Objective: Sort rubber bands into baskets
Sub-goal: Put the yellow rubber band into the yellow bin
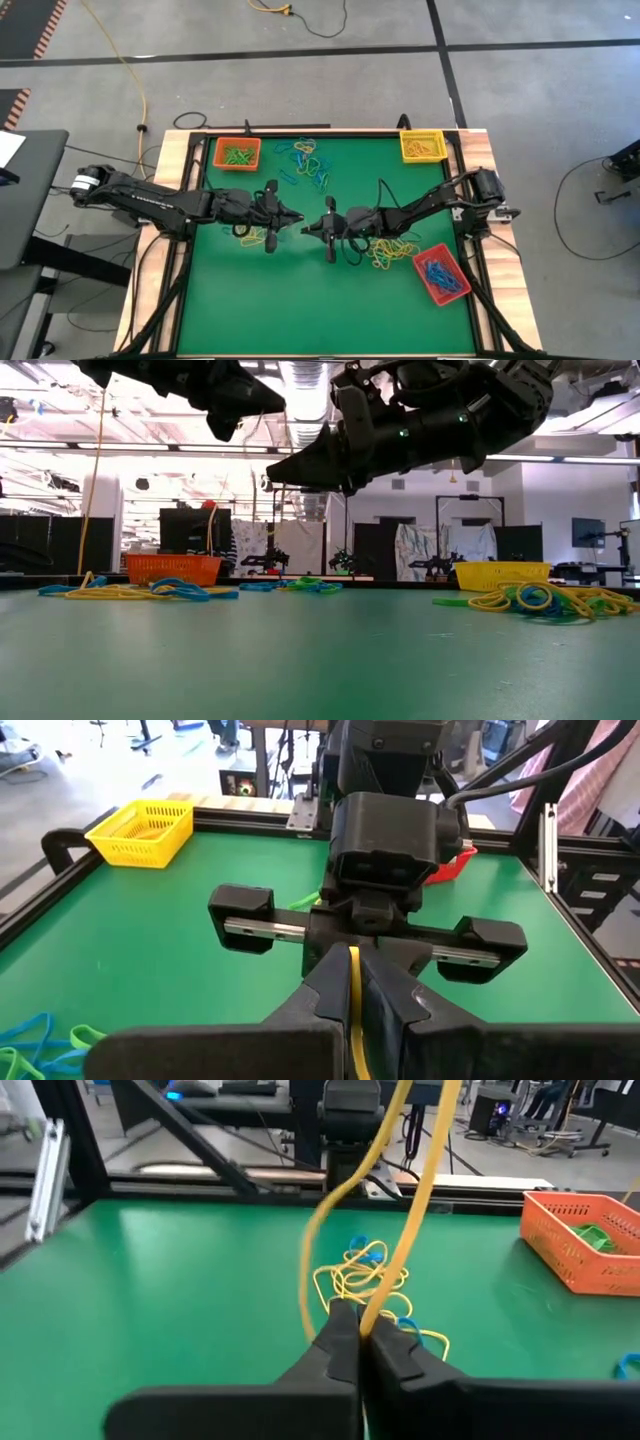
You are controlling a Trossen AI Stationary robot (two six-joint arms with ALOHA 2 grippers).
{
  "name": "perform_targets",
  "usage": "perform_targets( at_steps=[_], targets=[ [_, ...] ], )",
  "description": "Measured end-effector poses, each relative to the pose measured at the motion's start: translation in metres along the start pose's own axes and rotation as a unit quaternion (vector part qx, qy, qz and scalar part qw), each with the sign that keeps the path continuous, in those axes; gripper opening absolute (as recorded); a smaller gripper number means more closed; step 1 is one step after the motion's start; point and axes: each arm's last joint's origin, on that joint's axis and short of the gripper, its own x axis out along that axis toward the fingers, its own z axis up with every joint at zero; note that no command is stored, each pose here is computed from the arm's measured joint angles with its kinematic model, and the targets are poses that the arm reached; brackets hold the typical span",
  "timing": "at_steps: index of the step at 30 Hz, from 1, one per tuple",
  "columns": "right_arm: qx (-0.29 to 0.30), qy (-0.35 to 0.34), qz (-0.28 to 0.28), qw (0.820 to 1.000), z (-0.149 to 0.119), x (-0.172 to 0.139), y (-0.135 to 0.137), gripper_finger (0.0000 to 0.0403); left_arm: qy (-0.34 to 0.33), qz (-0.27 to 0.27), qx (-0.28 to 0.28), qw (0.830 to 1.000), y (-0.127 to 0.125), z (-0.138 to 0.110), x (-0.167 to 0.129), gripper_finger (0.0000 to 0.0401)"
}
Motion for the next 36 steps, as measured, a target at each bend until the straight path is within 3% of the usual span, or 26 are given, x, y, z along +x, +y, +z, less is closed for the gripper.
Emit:
perform_targets(
  at_steps=[6,10,13,22,27,36],
  targets=[
    [-0.011,0.036,0.000,0.999,-0.007,-0.001,0.002,0.0018,0.026,0.003,0.005,1.000,-0.001,-0.005,0.000,0.0000],
    [-0.019,0.082,-0.024,0.996,-0.012,-0.004,0.001,0.0017,0.058,0.053,0.000,0.997,0.002,-0.012,-0.001,0.0011],
    [-0.027,0.114,-0.045,0.992,-0.007,-0.012,-0.002,0.0017,0.081,0.078,0.002,0.994,0.004,-0.017,-0.002,0.0042],
    [-0.041,0.147,-0.109,0.982,0.039,-0.056,-0.016,0.0016,0.091,0.072,0.007,0.993,-0.003,-0.020,-0.004,0.0161],
    [-0.049,0.167,-0.181,0.968,0.064,-0.092,-0.033,0.0015,0.094,0.052,0.011,0.994,-0.012,-0.022,-0.004,0.0190],
    [-0.018,0.217,-0.294,0.931,0.082,-0.150,-0.089,0.0015,0.124,0.029,0.025,0.992,-0.032,-0.046,0.021,0.0192]
  ],
)
